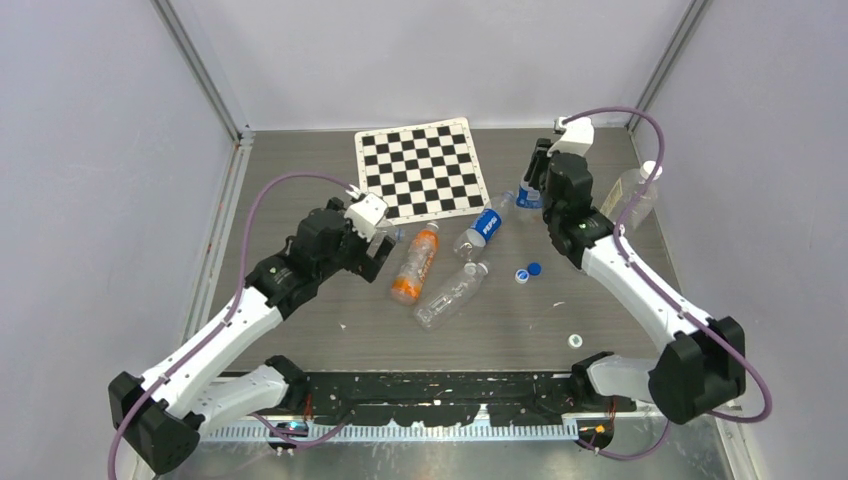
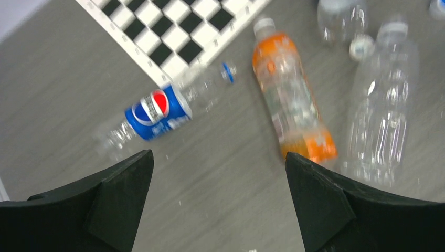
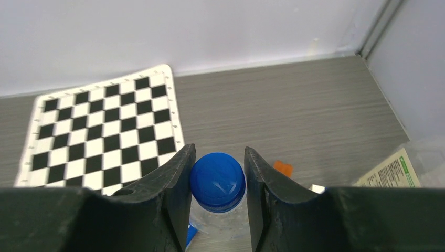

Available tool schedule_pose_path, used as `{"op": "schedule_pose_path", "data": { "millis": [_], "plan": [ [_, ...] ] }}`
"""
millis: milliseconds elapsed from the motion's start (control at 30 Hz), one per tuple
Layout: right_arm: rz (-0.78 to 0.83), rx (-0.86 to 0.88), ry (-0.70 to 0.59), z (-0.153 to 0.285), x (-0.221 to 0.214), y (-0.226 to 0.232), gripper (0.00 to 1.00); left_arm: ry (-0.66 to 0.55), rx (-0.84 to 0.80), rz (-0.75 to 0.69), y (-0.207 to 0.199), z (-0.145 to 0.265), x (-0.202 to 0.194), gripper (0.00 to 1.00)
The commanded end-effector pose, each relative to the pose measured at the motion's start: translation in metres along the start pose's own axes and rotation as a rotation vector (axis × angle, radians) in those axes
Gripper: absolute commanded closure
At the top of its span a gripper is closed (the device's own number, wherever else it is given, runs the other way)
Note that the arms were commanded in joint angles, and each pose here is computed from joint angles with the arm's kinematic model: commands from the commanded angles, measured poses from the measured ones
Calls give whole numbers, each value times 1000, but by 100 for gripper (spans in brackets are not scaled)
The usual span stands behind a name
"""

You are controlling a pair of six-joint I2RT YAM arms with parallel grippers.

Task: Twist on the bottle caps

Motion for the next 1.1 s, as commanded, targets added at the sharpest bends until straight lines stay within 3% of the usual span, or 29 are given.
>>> {"op": "schedule_pose_path", "data": {
  "millis": [0,100,233,567,867,967,1067],
  "plan": [
    [-16,-100,-83,-15,11,-16,100,198,-32,-24,-3,13,-34,0],
    [-31,-104,-69,-23,1,-15,100,236,-24,-6,-3,16,-43,0],
    [-48,-92,-47,-30,-12,-11,100,159,-41,125,-11,22,-37,0],
    [-50,-86,27,-34,-42,-8,100,-5,58,56,14,33,-44,0],
    [-35,-70,68,-34,-58,-4,99,58,32,1,12,31,-62,0],
    [-21,-65,85,-34,-62,-3,95,56,41,2,14,31,-62,0],
    [-10,-57,101,-33,-66,-3,84,52,43,-4,14,31,-62,0]
  ]
}}
Point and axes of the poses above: each gripper's point midway between its finger pads, its own z axis back along the fingers, its own y axis along the line the jaws close on, x = y × z, the point moved 1 cm from there along z, back along the fingers, and after that the axes turned 13 degrees about z, right-handed, at the moved point
